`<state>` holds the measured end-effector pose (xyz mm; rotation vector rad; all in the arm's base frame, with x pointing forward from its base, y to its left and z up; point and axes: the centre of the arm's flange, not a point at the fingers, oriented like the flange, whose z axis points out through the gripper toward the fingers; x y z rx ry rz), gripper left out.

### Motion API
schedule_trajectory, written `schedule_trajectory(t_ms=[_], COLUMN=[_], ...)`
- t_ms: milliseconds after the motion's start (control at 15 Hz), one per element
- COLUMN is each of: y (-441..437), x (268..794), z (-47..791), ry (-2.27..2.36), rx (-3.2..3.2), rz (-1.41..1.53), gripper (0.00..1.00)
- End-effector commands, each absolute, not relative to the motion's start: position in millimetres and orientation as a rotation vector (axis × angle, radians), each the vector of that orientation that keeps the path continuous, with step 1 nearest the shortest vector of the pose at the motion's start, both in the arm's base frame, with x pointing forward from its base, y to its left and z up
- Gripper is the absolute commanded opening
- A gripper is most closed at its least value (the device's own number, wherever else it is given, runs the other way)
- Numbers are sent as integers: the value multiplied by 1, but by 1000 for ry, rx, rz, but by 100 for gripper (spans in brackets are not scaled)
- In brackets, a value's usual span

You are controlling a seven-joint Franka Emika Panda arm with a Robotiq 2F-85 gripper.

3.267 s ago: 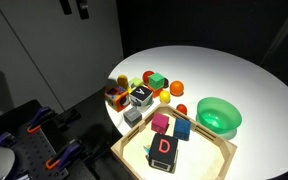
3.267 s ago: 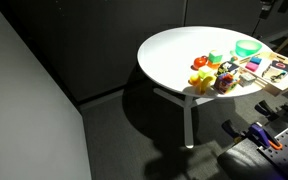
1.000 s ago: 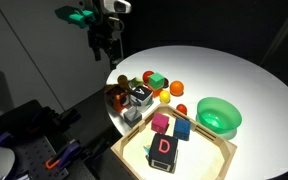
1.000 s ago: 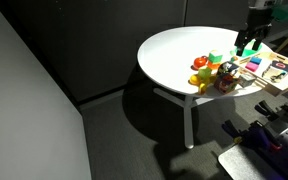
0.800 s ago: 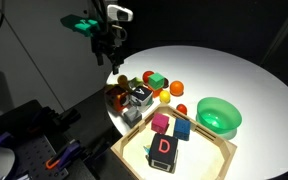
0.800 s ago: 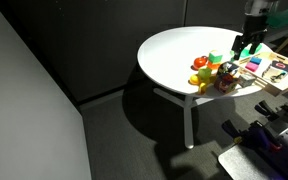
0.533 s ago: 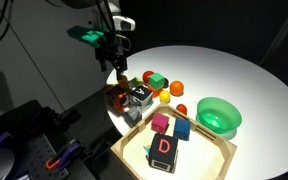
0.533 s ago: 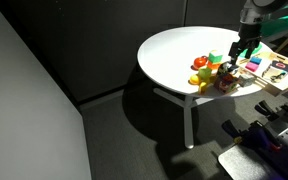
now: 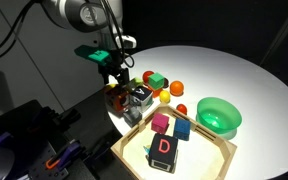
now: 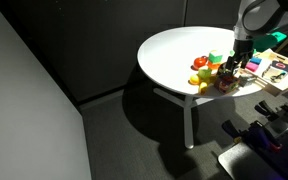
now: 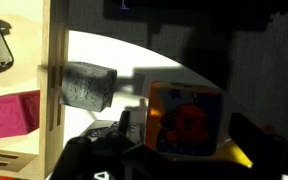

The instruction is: Move the plush block to the right

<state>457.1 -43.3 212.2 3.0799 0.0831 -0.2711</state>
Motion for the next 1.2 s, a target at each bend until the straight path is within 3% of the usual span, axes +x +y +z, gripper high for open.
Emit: schedule_trajectory(t_ms=[0, 1133], y=[-39, -32], x=[462, 472], z=[194, 155], ry=[126, 187], rx=[3046, 2996], rz=[-267, -328], gripper=[100, 100])
